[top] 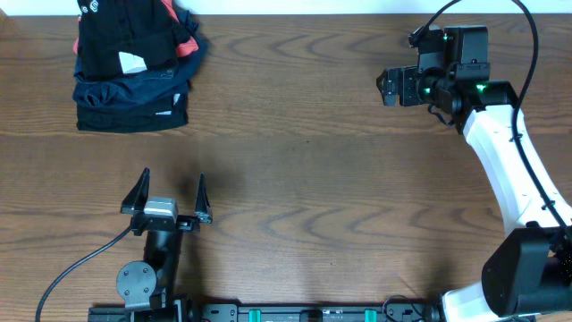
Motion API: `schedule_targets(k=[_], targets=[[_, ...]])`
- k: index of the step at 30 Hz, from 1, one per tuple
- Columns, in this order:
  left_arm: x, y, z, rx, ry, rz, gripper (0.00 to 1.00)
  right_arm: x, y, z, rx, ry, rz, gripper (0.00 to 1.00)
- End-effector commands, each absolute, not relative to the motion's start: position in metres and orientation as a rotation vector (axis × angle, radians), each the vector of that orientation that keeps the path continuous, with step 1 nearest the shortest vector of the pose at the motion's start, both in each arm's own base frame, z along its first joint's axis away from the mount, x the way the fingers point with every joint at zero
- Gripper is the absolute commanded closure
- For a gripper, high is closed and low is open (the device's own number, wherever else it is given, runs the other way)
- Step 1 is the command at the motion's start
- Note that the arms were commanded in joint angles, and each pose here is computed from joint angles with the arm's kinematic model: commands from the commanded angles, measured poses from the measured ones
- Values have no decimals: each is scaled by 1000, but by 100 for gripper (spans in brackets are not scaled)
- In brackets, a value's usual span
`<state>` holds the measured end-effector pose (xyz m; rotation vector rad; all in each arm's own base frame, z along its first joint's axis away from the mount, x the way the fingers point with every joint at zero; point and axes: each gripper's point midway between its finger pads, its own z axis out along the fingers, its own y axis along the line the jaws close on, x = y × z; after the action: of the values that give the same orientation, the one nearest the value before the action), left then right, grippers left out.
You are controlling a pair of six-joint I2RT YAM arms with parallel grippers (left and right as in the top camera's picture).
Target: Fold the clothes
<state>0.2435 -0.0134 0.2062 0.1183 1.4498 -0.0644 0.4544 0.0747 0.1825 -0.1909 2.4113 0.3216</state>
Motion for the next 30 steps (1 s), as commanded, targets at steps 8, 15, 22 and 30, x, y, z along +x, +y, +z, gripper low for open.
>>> schedule_targets(k=[8, 15, 22, 30], targets=[[245, -11, 182, 68, 1538, -106, 2, 455, 70, 181, -192, 2413, 314, 1], [246, 2, 164, -91, 1612, -137, 2, 455, 70, 181, -192, 2413, 314, 1], [244, 14, 142, -159, 1697, -80, 2, 455, 70, 181, -192, 2413, 314, 1], [244, 15, 139, -97, 1714, -16, 2, 455, 70, 181, -191, 2413, 313, 1]])
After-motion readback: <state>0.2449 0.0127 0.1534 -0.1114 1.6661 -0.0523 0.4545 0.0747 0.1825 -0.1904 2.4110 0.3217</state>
